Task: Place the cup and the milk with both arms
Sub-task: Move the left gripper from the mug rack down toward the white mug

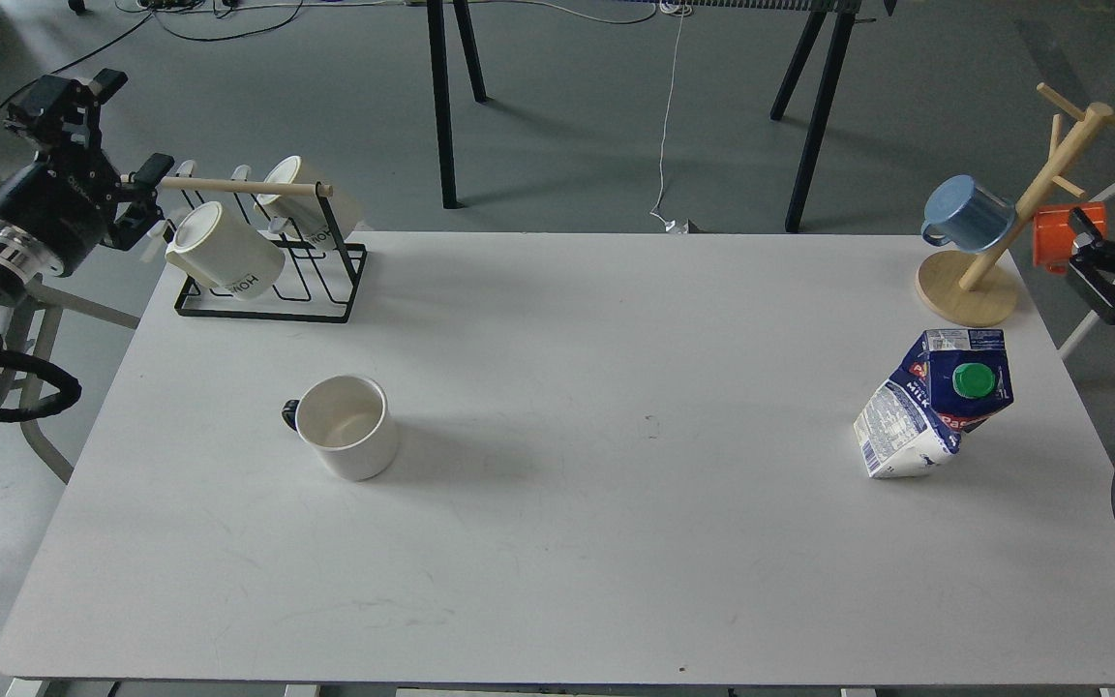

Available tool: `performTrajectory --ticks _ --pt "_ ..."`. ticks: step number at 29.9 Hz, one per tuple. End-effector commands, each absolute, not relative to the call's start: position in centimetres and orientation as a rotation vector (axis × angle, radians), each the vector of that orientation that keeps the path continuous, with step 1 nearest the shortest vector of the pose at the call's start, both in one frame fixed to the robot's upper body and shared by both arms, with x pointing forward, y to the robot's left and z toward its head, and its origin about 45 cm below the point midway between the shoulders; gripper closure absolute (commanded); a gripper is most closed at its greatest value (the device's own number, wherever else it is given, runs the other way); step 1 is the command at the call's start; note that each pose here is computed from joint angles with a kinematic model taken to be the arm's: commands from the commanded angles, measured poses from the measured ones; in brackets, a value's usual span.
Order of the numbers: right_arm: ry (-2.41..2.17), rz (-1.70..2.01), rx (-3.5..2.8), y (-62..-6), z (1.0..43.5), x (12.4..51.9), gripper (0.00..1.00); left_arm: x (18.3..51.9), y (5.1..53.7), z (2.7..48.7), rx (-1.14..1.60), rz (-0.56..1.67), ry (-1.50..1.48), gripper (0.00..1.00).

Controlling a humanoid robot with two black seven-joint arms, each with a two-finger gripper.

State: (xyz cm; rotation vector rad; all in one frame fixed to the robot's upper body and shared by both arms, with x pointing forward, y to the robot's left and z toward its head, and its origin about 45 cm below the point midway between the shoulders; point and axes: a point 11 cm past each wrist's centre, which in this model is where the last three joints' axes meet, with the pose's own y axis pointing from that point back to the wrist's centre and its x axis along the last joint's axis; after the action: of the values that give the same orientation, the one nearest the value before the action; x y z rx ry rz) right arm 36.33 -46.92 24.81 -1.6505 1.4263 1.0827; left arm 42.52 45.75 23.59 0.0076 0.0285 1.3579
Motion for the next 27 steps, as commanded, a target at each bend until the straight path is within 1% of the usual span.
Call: performTrajectory --ticks 1,9,13,16,18,21,24,26,27 --pt "1.429 1.084 -1.650 -46.9 24.7 36.3 0.01 42.6 45.0 23.1 0.002 1.348 0.040 0.00" --pt "1.423 1.084 -1.647 -46.9 24.7 36.3 0.01 42.4 46.3 23.0 0.009 1.386 0.039 0.00" --pt "1.415 1.074 -1.643 -47.0 25.1 36.4 0.01 42.3 46.8 23.3 0.104 1.361 -0.006 0.00" --pt "1.400 1.076 -1.647 -46.7 25.3 36.5 0.01 43.3 44.9 24.1 0.281 1.229 -0.123 0.00" --pt "1.400 1.072 -1.645 -46.8 25.4 36.5 0.01 44.0 42.8 25.1 0.434 1.084 -0.246 0.00" --pt "1.401 1.070 -1.643 -46.8 25.4 36.5 0.01 43.4 40.1 24.5 0.684 0.833 -0.419 0.01" --pt "1.401 1.073 -1.642 -46.8 25.3 36.5 0.01 42.4 37.8 24.1 0.827 0.631 -0.564 0.01" --pt "1.403 1.073 -1.639 -46.8 25.3 36.4 0.01 41.9 37.5 24.4 0.890 0.568 -0.664 0.01" --pt "1.404 1.069 -1.640 -46.9 25.3 36.5 0.01 41.1 37.4 23.9 0.921 0.520 -0.687 0.00"
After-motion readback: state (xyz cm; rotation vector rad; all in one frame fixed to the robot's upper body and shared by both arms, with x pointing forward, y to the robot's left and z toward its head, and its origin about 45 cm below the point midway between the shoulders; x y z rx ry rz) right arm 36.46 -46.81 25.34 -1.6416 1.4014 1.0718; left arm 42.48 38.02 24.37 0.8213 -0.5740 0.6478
